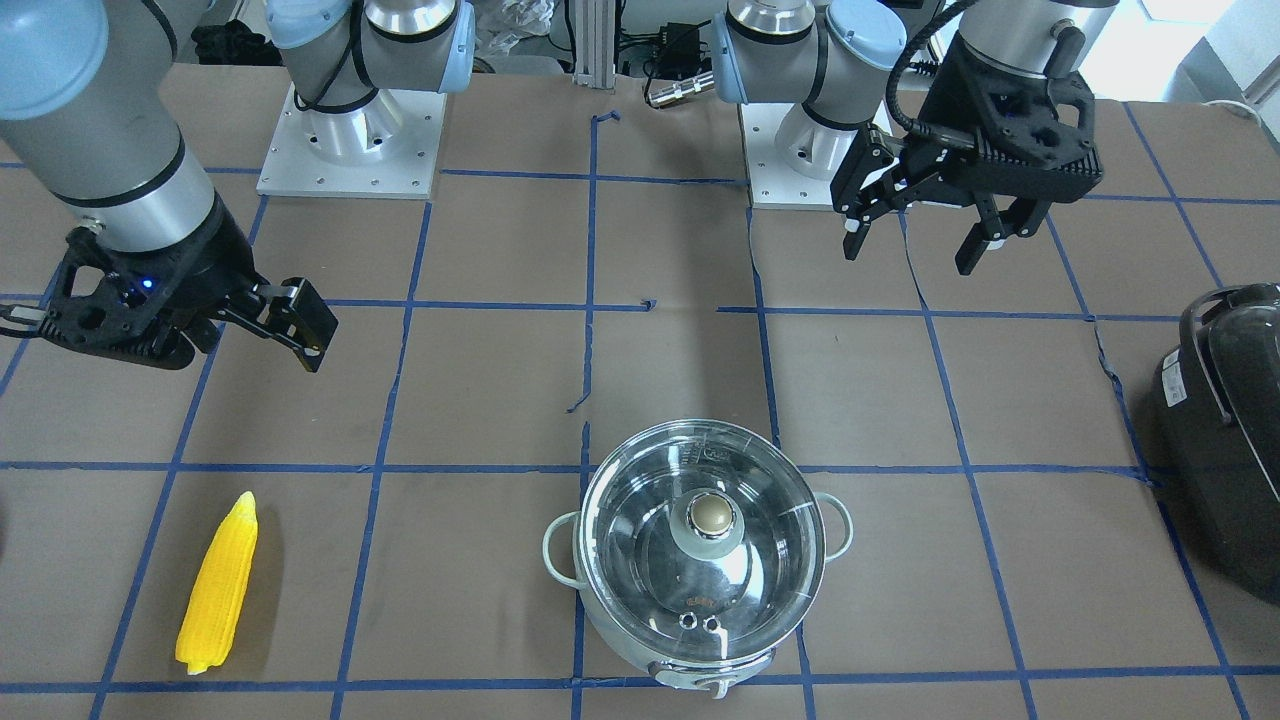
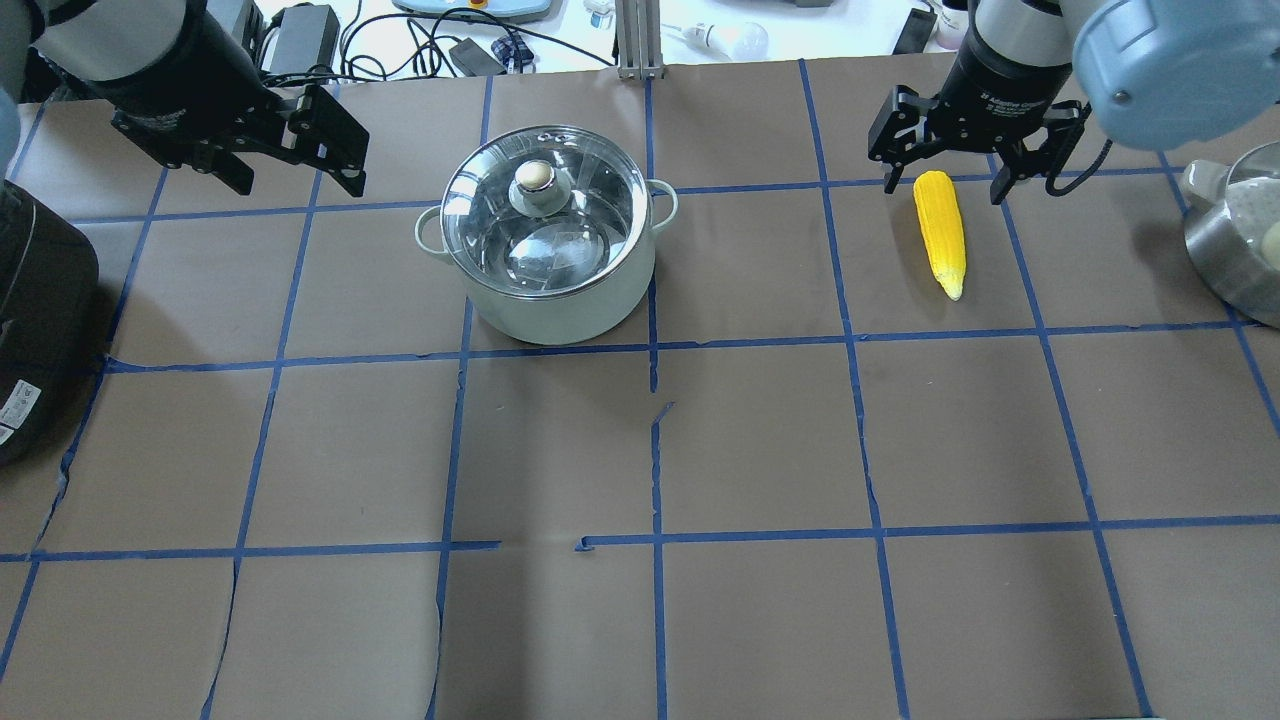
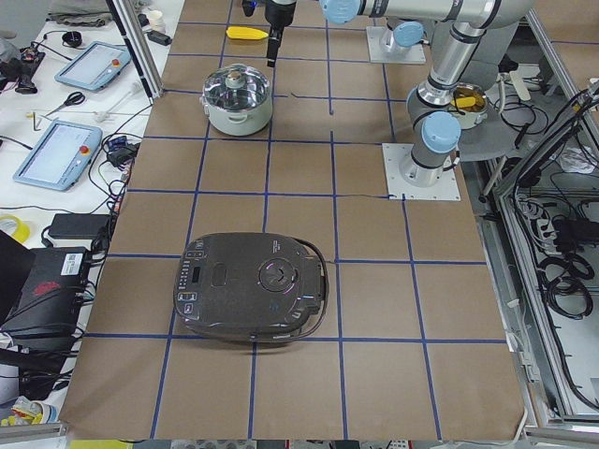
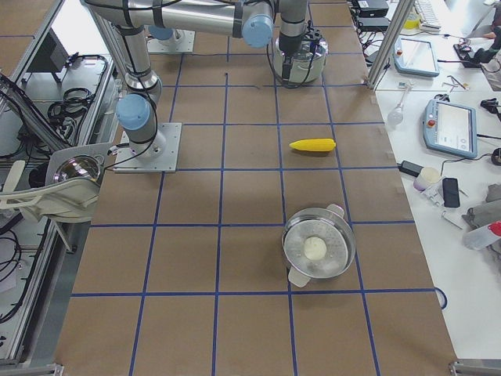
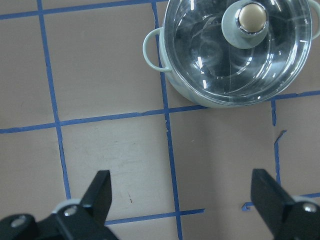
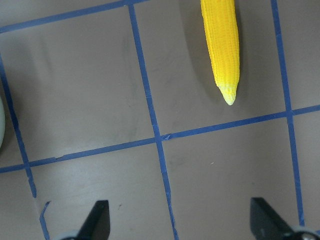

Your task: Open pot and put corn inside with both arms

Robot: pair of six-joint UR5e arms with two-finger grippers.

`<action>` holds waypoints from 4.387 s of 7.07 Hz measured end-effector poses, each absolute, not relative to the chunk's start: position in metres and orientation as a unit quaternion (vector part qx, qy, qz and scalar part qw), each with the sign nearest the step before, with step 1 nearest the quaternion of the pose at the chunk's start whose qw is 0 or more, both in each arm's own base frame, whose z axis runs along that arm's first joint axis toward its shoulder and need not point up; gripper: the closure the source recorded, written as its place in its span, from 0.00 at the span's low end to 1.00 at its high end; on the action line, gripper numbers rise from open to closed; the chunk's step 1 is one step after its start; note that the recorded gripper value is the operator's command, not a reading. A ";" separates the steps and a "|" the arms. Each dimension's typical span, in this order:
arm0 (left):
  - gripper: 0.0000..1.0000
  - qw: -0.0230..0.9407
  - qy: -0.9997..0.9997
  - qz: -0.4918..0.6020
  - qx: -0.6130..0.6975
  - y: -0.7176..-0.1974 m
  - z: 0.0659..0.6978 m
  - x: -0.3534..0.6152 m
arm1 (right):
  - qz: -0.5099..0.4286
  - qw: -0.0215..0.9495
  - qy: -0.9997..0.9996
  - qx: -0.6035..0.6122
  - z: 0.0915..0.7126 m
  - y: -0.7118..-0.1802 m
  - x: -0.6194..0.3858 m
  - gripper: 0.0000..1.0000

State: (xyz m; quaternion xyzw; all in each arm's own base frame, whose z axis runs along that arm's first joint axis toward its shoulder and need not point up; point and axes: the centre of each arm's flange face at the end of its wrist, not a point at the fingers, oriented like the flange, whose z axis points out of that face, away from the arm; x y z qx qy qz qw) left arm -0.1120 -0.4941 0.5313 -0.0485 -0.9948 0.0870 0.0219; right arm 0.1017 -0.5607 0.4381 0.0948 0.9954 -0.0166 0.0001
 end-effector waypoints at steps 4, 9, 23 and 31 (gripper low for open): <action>0.00 0.022 -0.995 0.088 -0.049 -0.494 0.532 -0.112 | -0.016 0.001 0.994 0.106 0.381 -0.594 0.045 0.00; 0.00 0.022 -0.995 0.087 -0.049 -0.495 0.531 -0.112 | -0.061 -0.018 0.995 0.077 0.287 -0.639 0.027 0.00; 0.00 0.000 -0.996 0.081 -0.034 -0.495 0.529 -0.105 | -0.063 -0.029 0.996 0.059 0.187 -0.670 -0.002 1.00; 0.00 0.011 -0.997 0.074 0.005 -0.545 0.479 -0.117 | -0.082 -0.021 0.995 0.059 0.327 -0.656 0.012 1.00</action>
